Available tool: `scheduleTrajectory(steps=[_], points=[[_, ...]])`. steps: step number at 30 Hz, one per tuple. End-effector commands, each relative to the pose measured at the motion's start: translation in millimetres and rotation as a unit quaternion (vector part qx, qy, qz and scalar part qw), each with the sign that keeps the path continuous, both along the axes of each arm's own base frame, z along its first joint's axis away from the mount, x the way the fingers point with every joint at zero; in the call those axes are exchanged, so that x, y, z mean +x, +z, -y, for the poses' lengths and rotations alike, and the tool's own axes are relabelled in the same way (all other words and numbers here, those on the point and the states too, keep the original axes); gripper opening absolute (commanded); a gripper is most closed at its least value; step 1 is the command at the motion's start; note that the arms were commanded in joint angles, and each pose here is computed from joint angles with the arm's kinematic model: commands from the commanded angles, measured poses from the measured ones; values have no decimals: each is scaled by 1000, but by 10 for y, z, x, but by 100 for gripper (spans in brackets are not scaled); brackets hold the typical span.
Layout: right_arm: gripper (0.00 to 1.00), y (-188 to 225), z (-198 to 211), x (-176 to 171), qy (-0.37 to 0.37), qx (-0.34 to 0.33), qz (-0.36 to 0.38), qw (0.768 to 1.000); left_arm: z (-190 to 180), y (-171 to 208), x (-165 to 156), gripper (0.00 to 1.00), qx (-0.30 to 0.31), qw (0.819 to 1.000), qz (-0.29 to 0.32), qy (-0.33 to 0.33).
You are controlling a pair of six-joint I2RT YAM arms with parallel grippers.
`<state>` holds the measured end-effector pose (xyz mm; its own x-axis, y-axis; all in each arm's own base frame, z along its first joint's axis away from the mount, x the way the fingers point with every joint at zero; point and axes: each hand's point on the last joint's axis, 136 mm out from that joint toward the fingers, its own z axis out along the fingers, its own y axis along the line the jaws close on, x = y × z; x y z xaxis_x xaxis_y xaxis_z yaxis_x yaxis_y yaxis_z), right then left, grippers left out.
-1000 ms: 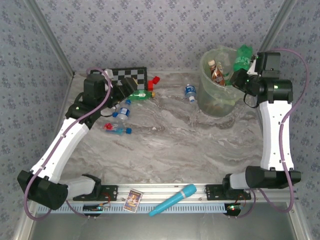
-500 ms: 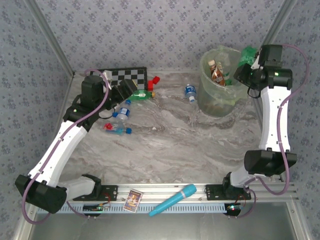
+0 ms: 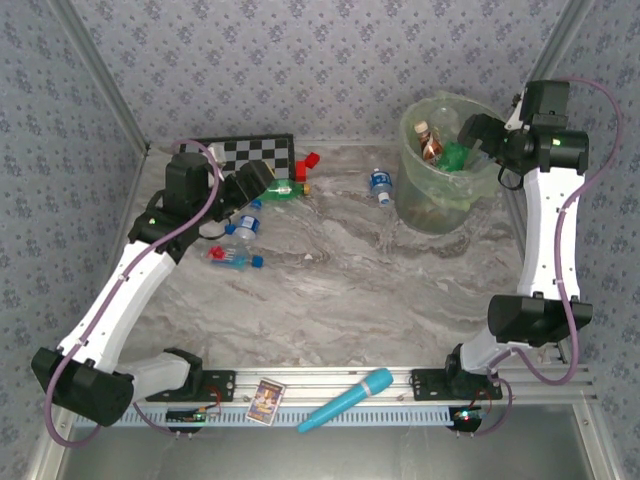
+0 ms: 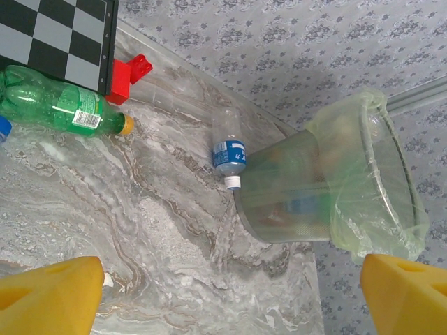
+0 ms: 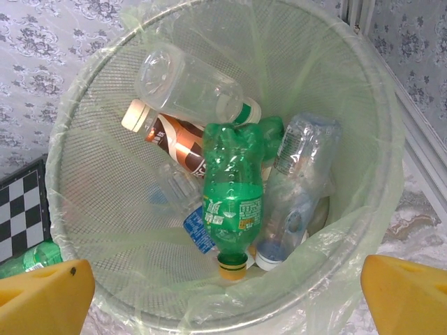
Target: Put the plastic bottles in the bin
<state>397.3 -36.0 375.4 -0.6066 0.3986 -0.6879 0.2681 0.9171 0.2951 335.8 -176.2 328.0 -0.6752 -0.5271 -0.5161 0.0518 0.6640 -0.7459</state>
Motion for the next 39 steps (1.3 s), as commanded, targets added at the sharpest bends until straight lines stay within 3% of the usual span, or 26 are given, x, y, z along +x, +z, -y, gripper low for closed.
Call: scheduleTrajectory(steps=[1, 4, 13, 17, 24, 26, 32, 39], points=[[100, 244, -76, -150, 12, -17, 30, 999, -25, -47, 94, 95, 15, 1000, 1, 7], [100, 311, -212, -190, 35, -16, 46, 998, -73, -221, 154, 100, 34, 999, -18, 14], [100, 469, -890, -254, 133, -38, 89, 986, -520, -1018, 224, 100, 115, 983, -111, 93], [100, 489, -1171, -249, 168, -66, 99, 979, -644, -1362, 146, 100, 98, 970, -180, 130], [100, 480, -1422, -141, 201, -77, 115, 970, -652, -1826, -80, 88, 71, 937, -274, 204], [99, 458, -1455, -105, 207, -75, 116, 969, -602, -1906, -143, 87, 69, 930, -286, 219], [100, 359, -1510, -59, 223, -77, 111, 965, -555, -2140, -274, 71, 89, 907, -305, 276], [99, 323, -1519, -58, 239, -79, 108, 962, -386, -2406, -263, 66, 86, 893, -330, 293]])
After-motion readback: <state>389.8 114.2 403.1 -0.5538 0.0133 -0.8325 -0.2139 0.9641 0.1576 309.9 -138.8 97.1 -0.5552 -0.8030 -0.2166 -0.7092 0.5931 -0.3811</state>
